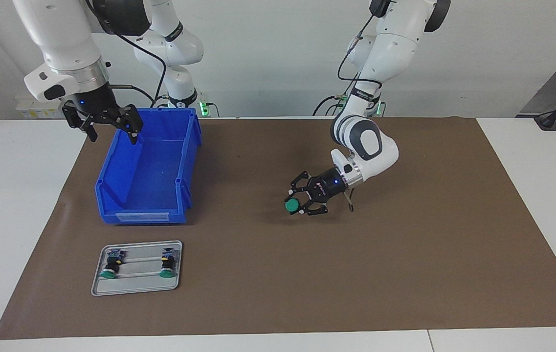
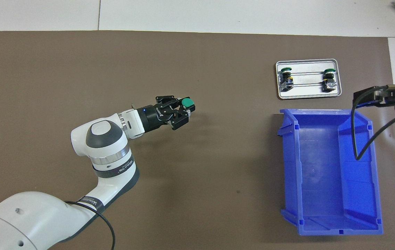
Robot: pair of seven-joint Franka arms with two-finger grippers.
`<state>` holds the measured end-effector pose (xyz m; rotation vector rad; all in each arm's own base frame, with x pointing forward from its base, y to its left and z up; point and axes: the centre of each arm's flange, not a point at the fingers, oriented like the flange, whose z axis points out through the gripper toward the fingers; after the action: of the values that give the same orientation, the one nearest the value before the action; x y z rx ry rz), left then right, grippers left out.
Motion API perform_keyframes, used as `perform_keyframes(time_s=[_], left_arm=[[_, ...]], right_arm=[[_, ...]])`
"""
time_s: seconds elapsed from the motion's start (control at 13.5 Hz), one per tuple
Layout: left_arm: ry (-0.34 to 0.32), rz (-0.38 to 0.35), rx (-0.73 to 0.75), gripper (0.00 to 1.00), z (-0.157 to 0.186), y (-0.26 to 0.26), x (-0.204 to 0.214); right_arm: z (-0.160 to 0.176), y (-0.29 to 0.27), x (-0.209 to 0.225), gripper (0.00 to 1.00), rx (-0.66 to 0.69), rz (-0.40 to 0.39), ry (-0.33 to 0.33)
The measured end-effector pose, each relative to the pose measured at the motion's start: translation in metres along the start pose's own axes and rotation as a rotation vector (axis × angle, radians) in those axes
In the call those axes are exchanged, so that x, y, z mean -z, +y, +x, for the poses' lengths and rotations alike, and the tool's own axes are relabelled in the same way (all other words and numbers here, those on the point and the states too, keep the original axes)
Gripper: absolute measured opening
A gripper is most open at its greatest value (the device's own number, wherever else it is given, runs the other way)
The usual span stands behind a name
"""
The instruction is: Place and press button with both arms
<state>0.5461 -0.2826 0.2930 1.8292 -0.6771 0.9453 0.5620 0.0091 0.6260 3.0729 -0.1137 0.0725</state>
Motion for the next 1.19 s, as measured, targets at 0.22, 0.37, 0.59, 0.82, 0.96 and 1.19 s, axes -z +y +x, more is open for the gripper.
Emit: perform_keyframes(time_s=[0.22, 0.37, 0.59, 0.82, 0.96, 1.19], left_arm=[[0.002, -0.012, -0.011, 0.41, 0.004, 0.006, -0.006], [0.008, -0.014, -0.020, 0.41, 0.009, 0.008, -0.007], [0.002, -0.012, -0.022, 0.41, 0.008, 0.011, -0.009], [-0.013, -0.011, -0.028, 0.41, 0.005, 0.015, -0.013], [-0.025, -0.022, -0.053, 0.41, 0.008, 0.015, -0.013], [-0.030, -0.034, -0.109, 0.41, 0.026, 0.006, -0.004]], right_arm=[[0.000, 0.000, 0.000, 1.00, 0.000, 0.000, -0.001], [0.000, 0.000, 0.000, 1.00, 0.000, 0.000, -0.001], [0.000, 0.000, 0.000, 1.00, 0.000, 0.000, -0.001], [0.000, 0.000, 0.000, 1.00, 0.000, 0.000, -0.001], [0.000, 0.000, -0.001, 1.00, 0.000, 0.000, -0.001], [0.000, 0.000, -0.001, 1.00, 0.000, 0.000, -0.002]])
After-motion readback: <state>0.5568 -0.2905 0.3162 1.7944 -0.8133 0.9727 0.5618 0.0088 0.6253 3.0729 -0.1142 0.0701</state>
